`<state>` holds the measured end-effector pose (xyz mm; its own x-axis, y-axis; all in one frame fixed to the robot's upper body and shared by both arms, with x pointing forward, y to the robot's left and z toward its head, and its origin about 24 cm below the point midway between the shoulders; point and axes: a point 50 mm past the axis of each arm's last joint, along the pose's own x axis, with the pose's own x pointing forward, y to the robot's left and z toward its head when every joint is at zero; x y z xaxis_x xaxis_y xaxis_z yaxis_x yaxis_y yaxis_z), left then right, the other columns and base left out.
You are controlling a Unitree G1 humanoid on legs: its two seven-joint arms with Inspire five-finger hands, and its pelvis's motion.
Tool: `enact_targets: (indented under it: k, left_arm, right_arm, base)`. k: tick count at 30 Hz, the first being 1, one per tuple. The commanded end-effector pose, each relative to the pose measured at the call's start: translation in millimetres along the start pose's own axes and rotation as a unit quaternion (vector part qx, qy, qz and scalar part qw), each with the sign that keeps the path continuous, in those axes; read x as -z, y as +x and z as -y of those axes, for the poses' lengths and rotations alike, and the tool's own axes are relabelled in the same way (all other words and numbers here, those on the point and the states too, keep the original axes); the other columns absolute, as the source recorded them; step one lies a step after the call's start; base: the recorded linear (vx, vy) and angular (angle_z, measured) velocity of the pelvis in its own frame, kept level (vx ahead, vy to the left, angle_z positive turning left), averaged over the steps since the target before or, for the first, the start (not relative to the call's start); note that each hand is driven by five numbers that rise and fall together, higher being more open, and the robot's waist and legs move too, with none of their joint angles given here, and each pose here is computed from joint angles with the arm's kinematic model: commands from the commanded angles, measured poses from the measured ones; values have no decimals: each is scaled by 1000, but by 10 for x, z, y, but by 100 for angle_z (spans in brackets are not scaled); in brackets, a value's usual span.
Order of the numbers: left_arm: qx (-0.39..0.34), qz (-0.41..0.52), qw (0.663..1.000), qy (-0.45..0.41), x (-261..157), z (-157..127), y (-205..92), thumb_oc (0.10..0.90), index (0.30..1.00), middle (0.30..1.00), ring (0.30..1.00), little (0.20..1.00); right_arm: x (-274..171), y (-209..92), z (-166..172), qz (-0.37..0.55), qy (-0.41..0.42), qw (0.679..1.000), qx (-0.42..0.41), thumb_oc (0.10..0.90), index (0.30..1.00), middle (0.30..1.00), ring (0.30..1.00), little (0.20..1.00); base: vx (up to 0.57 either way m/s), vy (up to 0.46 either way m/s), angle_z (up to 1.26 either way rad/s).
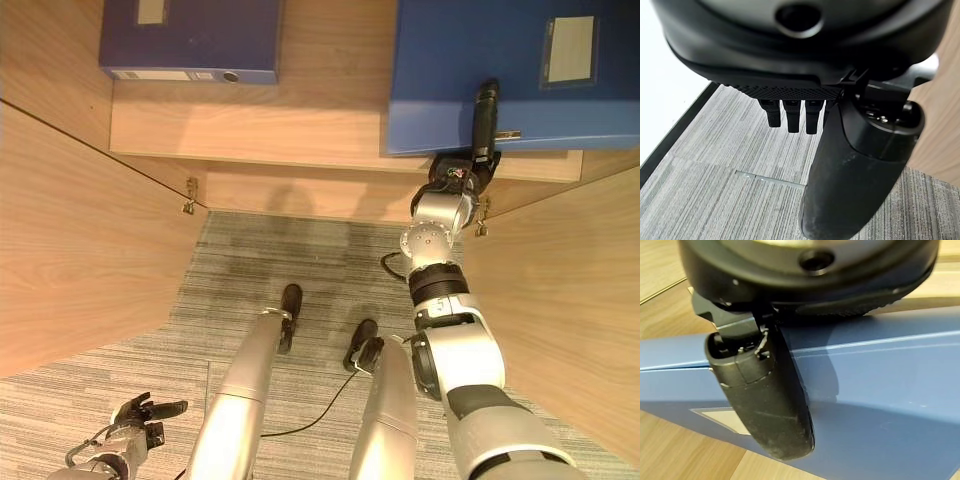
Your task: Put the empty folder in the office cabinet
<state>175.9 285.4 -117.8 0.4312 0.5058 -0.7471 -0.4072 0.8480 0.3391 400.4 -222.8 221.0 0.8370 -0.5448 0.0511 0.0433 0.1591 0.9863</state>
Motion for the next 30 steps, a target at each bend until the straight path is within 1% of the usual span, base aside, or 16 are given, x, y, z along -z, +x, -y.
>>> enact_targets:
  k: [1, 11, 12, 13, 16, 20, 22, 23, 25, 26, 27, 28, 29, 30]
  left_arm:
    - [-89, -65, 992, 53, 447, -600, -21, 800, 900, 900, 900, 900]
    - [-94, -61, 992, 58, 410, -664, -12, 800, 900, 900, 900, 900]
    - [-95, -61, 992, 58, 405, -672, -11, 800, 900, 900, 900, 900]
    - [-96, -61, 992, 60, 399, -693, -10, 800, 900, 900, 900, 900]
    - [-98, -62, 991, 61, 400, -720, -10, 800, 900, 900, 900, 900]
    - [-103, -65, 991, 56, 398, -823, -11, 800, 900, 900, 900, 900]
    - [-102, -64, 991, 54, 393, -860, -11, 800, 900, 900, 900, 900]
    - [-102, -64, 991, 54, 393, -856, -11, 800, 900, 900, 900, 900]
    - [-97, -62, 992, 56, 381, -873, -8, 800, 900, 900, 900, 900]
    - [-91, -61, 992, 56, 366, -871, -4, 800, 900, 900, 900, 900]
    - [-90, -59, 992, 58, 355, -878, -2, 800, 900, 900, 900, 900]
    - [-91, -61, 992, 61, 352, -907, -3, 800, 900, 900, 900, 900]
    - [-90, -61, 992, 61, 352, -905, -3, 800, 900, 900, 900, 900]
    - [-80, -35, 993, 75, 261, -793, 16, 800, 900, 900, 900, 900]
  right_arm:
    - [-266, 10, -880, 49, 21, 987, -152, 400, 300, 300, 300, 300]
    - [-218, -75, -1160, 43, 26, 979, -196, 400, 300, 300, 300, 300]
    - [-213, -80, -1183, 40, 26, 979, -200, 424, 335, 335, 335, 335]
    - [-192, -92, -1213, 35, 17, 977, -210, 800, 900, 900, 900, 900]
    - [-145, -102, -1238, 24, 2, 975, -220, 800, 900, 900, 900, 900]
    - [-70, -88, -1311, -8, -97, 963, -252, 800, 900, 900, 900, 900]
    - [-56, -73, -1313, -18, -136, 955, -262, 800, 900, 900, 900, 900]
    - [-57, -72, -1317, -19, -136, 955, -262, 800, 900, 900, 900, 900]
    - [-35, -60, -1321, -28, -179, 945, -271, 800, 900, 900, 900, 900]
    - [-31, -32, -1314, -36, -222, 935, -273, 800, 900, 900, 900, 900]
    - [-26, -23, -1310, -39, -242, 930, -274, 800, 900, 900, 900, 900]
    - [-11, -8, -1295, -48, -283, 917, -278, 800, 900, 900, 900, 900]
    - [-11, -7, -1298, -48, -284, 917, -278, 800, 900, 900, 900, 900]
    - [20, -1, -1294, -59, -303, 911, -275, 800, 900, 900, 900, 900]
  base:
    - [21, -18, 11]
    - [22, -12, 2]
    - [40, -29, 4]
    - [29, -18, 5]
    - [28, -14, 11]
    - [13, -9, 7]
    - [0, 0, 0]
    - [0, 0, 0]
    - [0, 0, 0]
    - [0, 0, 0]
    - [0, 0, 0]
    - [0, 0, 0]
    - [0, 0, 0]
    - [6, 0, -3]
